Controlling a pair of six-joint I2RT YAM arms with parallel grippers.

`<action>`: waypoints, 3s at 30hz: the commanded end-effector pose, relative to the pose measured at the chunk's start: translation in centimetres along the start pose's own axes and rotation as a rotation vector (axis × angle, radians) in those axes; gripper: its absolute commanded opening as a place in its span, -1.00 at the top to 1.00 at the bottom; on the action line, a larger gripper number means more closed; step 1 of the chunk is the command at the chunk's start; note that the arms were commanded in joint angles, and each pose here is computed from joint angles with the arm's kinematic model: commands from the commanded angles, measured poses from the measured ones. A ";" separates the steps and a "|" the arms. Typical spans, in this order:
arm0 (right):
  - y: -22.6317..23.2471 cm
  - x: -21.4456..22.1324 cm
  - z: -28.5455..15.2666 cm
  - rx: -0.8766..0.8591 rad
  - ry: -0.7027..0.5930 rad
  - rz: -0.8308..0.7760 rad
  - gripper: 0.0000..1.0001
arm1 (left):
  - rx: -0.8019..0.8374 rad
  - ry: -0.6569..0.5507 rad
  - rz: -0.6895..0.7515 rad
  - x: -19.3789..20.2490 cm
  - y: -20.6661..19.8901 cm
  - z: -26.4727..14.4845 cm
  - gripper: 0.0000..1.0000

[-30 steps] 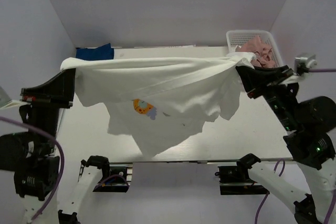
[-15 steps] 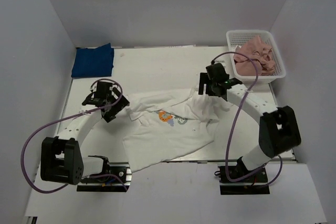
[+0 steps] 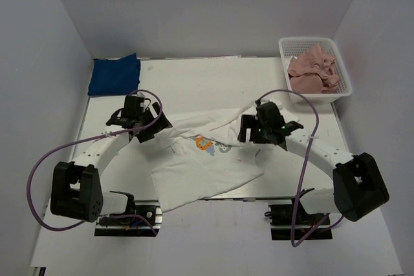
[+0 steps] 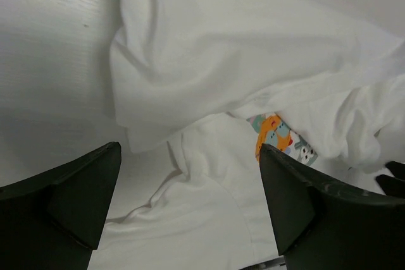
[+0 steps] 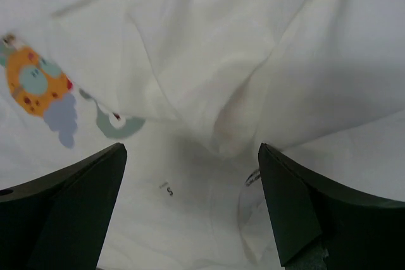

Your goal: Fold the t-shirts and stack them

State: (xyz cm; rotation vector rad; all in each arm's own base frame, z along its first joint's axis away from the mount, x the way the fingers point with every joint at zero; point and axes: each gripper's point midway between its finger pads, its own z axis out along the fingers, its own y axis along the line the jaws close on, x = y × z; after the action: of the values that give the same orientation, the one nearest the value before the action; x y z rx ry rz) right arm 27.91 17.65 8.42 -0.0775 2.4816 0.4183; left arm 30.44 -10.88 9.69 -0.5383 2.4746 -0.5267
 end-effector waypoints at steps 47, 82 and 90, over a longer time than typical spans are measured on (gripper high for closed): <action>3.6 2.9 1.0 -0.083 0.106 -0.091 -0.81 | -0.391 0.077 0.458 4.9 -2.7 5.3 -0.22; -7.1 11.5 -0.1 0.334 0.281 0.188 -0.67 | -0.343 -0.001 -0.304 -10.6 4.3 6.6 0.60; -8.6 6.9 -0.2 0.385 0.165 0.187 -0.72 | -0.251 -0.050 -0.255 -7.4 4.5 1.6 -0.98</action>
State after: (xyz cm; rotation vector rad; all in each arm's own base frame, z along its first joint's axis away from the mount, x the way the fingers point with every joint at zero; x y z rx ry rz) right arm 23.84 12.10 2.08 0.2885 2.6740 0.1639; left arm 35.36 -3.57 4.48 -1.0534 2.5914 -0.2058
